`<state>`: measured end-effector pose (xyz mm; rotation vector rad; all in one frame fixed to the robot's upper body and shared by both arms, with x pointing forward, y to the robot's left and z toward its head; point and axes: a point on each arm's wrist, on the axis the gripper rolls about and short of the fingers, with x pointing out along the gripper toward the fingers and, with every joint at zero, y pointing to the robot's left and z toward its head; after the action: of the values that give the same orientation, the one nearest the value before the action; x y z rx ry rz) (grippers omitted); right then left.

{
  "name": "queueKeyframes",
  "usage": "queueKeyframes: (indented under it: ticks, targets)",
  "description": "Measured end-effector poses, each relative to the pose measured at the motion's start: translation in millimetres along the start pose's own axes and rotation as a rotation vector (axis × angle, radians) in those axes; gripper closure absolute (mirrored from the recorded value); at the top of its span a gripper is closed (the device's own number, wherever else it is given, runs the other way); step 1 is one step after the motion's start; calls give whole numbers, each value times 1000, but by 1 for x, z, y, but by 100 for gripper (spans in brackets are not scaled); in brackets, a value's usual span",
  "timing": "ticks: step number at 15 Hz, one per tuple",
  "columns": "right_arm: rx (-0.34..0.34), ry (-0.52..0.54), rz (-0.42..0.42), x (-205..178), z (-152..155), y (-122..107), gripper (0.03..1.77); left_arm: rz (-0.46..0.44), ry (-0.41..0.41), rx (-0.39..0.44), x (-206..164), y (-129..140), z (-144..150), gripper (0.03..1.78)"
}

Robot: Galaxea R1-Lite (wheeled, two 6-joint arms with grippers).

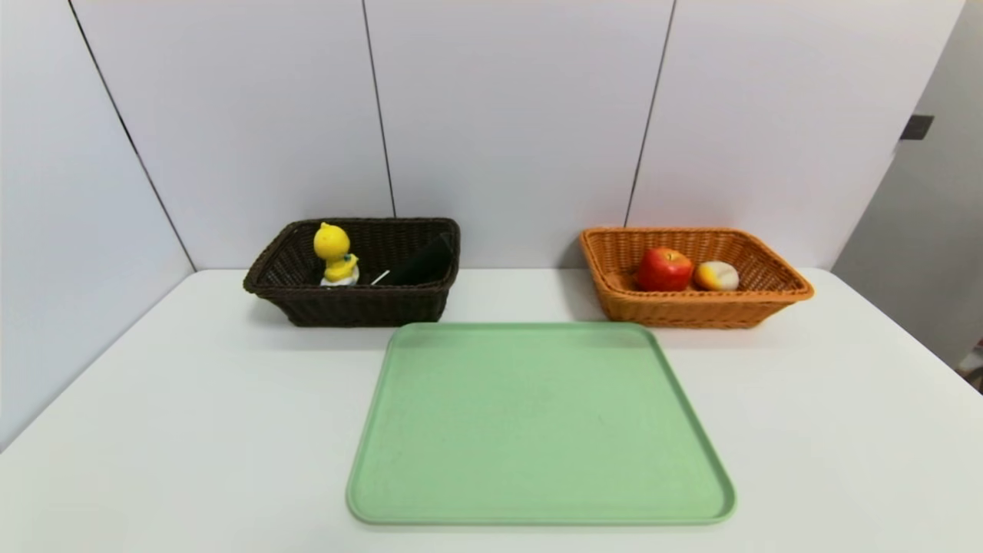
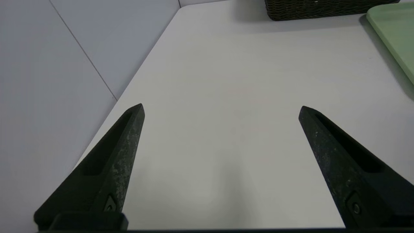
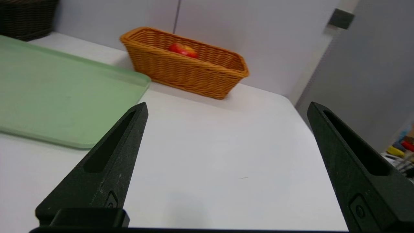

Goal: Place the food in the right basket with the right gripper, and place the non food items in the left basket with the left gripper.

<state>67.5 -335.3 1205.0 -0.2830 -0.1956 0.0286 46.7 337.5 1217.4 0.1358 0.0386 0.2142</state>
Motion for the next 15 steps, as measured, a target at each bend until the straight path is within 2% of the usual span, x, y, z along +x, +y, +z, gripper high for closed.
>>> queueKeyframes:
  ticks: [1, 3, 4, 5, 6, 8, 11, 15]
  targets:
    - [3, 39, 21, 0, -6, 2, 10, 0, -18, 4, 7, -3, -8, 12]
    - [34, 145, 50, -2, -18, 5, 10, -26, -127, -9, 17, -6, -14, 12]
    - [69, 171, 53, -3, -20, 6, 10, -59, -186, -22, 18, -7, -13, 12]
    - [99, 179, 50, -3, -21, 6, 10, -116, -190, -23, 19, -9, -16, 12]
    - [129, 182, 47, -3, -21, 6, 10, -180, -153, -18, 20, -12, -21, 12]
    - [146, 189, 40, -3, -22, 6, 10, -227, -64, -37, 21, -14, -31, 12]
    - [149, 191, 40, -3, -22, 6, 10, -224, -50, -109, 21, -14, -32, 12]
    - [149, 191, 40, -3, -22, 6, 10, -221, -49, -112, 22, -14, -32, 12]
